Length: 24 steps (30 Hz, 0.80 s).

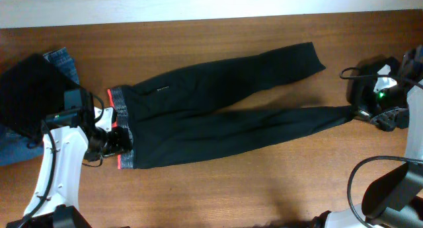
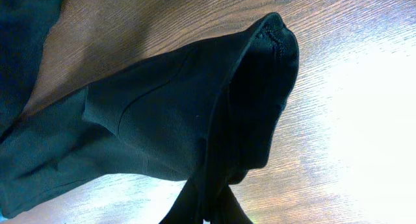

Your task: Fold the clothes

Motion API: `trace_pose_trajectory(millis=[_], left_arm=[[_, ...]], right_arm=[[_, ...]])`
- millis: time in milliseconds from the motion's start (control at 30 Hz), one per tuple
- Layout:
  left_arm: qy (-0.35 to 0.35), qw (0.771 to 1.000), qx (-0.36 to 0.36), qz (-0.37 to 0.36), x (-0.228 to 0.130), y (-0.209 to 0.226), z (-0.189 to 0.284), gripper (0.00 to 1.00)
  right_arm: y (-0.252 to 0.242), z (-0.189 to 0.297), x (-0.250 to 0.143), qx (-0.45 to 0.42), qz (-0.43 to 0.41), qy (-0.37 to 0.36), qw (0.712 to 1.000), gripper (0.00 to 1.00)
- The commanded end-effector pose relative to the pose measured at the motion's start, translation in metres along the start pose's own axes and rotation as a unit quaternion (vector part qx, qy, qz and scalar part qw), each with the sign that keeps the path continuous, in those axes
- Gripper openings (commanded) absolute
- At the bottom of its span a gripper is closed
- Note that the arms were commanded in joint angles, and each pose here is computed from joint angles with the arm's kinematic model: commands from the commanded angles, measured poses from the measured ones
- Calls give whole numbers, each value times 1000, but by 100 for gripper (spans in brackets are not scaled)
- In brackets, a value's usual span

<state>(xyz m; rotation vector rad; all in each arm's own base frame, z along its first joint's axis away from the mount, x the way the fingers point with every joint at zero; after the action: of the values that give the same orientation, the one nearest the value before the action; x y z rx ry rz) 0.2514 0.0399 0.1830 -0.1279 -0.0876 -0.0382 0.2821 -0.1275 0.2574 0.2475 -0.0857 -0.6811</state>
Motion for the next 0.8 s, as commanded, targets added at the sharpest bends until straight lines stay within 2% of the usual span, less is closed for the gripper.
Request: trace_pose_trajectory(millis=[0,233,400,600,700,767], left_arm=[[14,999,-8,28,-4,-1,-2,99],[36,990,-9,136,-11,-2,-5,99],[60,972,-19,226,-24,-5,-23,100],[61,955,-63,282,-38,-10,-55,99],[39,958,-63,278,-35,-8,-61,99],[21,959,-62,275,-30,-7,-62,95]], right_arm=[[2,4,3,-12,12,-10,1000,5],[2,4,3,-12,12,-10,1000,4],[2,4,2,-12,11,-8,1000,5],[2,4,2,-12,11,-8,1000,4],[2,4,2,-12,11,-8,1000,5],[2,4,2,-12,11,-8,1000,4]])
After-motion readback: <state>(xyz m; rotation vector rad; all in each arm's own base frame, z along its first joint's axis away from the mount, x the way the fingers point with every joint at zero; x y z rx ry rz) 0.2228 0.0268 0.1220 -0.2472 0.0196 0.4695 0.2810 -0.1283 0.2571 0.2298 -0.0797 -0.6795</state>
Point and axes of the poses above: each gripper's point midway between its finger pads, its own z axis back along the fingers, its own y axis along the line the jaws close on, x = y × z, the point moved 10 cm from there along z, back along the fingers, and after that the axes turned 11 degrees about -z, right-handed, at the moved point
